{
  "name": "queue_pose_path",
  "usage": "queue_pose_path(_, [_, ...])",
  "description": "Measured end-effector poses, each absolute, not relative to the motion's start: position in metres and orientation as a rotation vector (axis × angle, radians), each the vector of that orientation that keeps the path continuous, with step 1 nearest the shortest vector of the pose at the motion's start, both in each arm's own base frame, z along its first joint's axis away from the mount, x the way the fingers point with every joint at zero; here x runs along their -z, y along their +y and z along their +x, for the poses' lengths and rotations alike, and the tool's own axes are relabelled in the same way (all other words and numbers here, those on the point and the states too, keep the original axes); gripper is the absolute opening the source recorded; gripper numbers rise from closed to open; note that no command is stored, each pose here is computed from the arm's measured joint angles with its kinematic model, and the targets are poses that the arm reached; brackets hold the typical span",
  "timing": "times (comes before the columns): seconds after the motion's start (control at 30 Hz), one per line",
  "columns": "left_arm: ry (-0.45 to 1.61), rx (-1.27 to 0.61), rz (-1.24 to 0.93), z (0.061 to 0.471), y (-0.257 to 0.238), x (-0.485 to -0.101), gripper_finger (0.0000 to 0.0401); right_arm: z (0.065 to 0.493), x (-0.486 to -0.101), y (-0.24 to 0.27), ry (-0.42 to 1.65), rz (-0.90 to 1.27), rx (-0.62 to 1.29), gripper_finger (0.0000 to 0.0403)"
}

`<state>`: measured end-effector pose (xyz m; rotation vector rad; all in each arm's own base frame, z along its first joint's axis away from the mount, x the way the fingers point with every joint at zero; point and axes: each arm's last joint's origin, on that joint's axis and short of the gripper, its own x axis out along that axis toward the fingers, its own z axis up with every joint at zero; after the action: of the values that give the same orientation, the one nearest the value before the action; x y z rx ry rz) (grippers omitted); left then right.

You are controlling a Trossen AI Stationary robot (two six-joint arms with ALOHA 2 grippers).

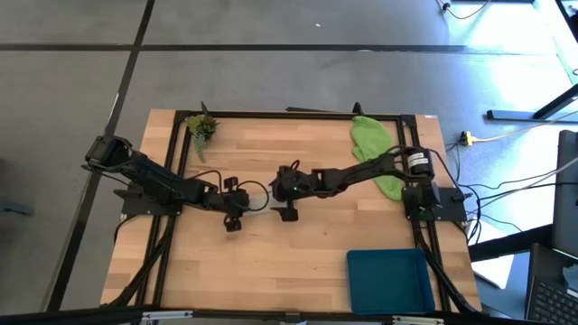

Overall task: Roll microfiber towels into tight, uniform cylinder then place into a basket
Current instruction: Put the gray towel into the blue bin

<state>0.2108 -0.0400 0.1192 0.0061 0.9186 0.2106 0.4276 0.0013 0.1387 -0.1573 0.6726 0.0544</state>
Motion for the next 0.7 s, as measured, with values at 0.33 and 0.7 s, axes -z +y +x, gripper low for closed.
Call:
queue_pose_path(0.33, [0.911, -0.212, 0.006, 0.211, -0.040, -0.120, 0.0107, 0.432, -0.108, -0.001, 0.710, -0.144, -0.074, 0.0400])
queue_pose_path(0.7, [0.901, -0.213, 0.003, 0.212, -0.040, -0.120, 0.0107, 0.435, -0.092, -0.001, 0.723, -0.076, -0.067, 0.0400])
